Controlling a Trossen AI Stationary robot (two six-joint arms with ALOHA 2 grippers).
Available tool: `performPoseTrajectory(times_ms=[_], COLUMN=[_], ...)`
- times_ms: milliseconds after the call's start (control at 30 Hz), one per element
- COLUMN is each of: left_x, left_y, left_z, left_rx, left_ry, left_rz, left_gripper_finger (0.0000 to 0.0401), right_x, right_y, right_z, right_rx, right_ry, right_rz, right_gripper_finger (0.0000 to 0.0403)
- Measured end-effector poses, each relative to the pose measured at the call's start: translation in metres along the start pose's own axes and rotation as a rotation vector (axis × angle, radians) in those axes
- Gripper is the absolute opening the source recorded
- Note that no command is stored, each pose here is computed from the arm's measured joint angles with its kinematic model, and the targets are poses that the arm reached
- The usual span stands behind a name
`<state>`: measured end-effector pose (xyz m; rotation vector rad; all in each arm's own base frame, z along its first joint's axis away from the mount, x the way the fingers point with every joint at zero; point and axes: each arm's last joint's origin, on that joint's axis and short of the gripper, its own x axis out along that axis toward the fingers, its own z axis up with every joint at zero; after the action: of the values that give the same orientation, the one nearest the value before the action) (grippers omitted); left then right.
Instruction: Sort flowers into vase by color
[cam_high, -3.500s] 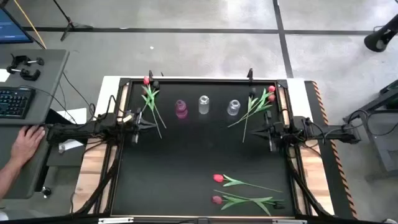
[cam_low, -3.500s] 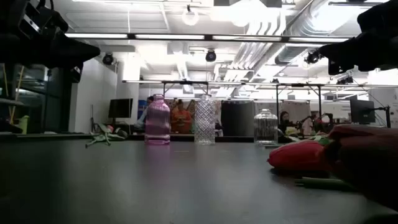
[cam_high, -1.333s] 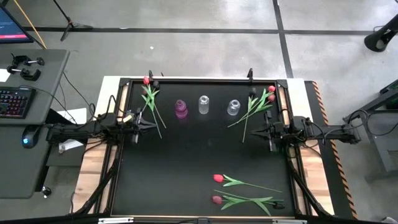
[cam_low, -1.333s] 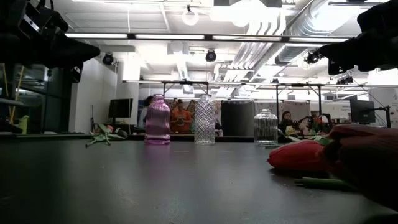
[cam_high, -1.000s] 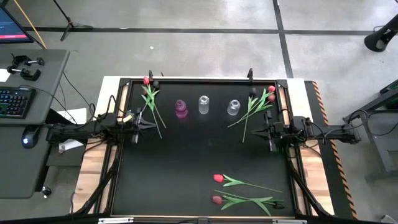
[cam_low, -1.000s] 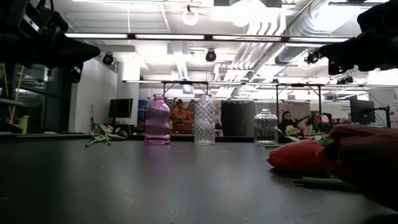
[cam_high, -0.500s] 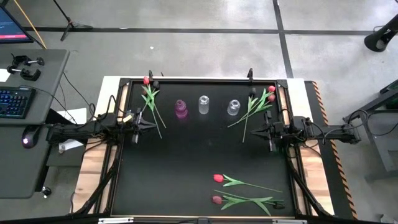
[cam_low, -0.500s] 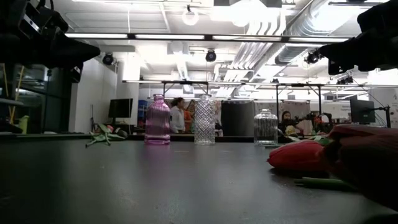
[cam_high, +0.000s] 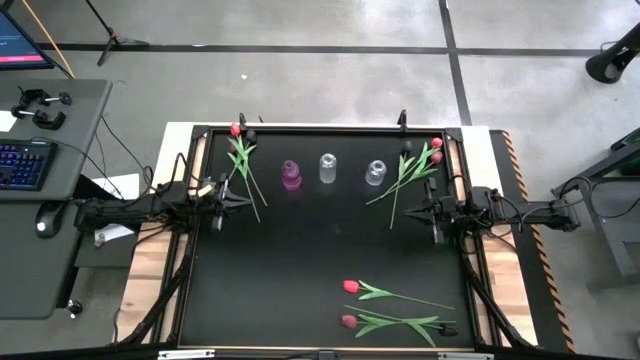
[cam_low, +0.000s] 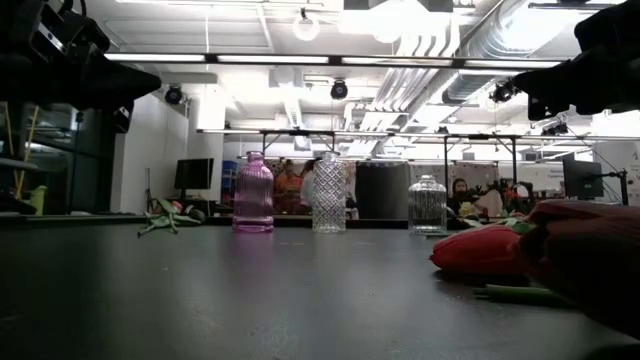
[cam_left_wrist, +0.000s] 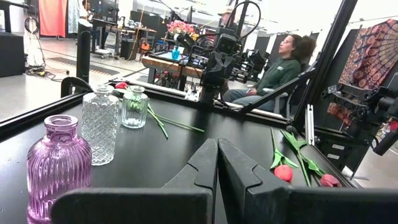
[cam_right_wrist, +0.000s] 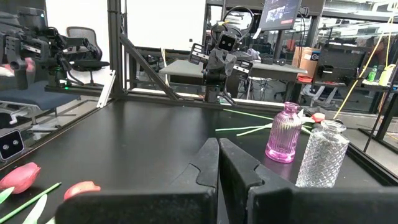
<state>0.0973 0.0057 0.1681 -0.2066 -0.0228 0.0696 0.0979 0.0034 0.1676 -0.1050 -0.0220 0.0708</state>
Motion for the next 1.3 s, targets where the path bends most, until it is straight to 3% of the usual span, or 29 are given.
performPoseTrajectory(times_ms=[1167, 1300], left_x=[0.0, 0.0], left_y=[0.0, 0.0], left_z=[0.0001, 0.0], left_rx=[0.0, 0.0], left_ry=[0.0, 0.0], left_rz=[0.0, 0.0], left_gripper_finger=[0.0, 0.0], right_x=[0.0, 0.0], right_y=[0.0, -0.0018], right_z=[0.0, -0.0004], right_rx=[-0.002, -0.062], right_ry=[0.0, 0.01], right_rz=[-0.002, -0.063], right_gripper_finger=[0.0, 0.0])
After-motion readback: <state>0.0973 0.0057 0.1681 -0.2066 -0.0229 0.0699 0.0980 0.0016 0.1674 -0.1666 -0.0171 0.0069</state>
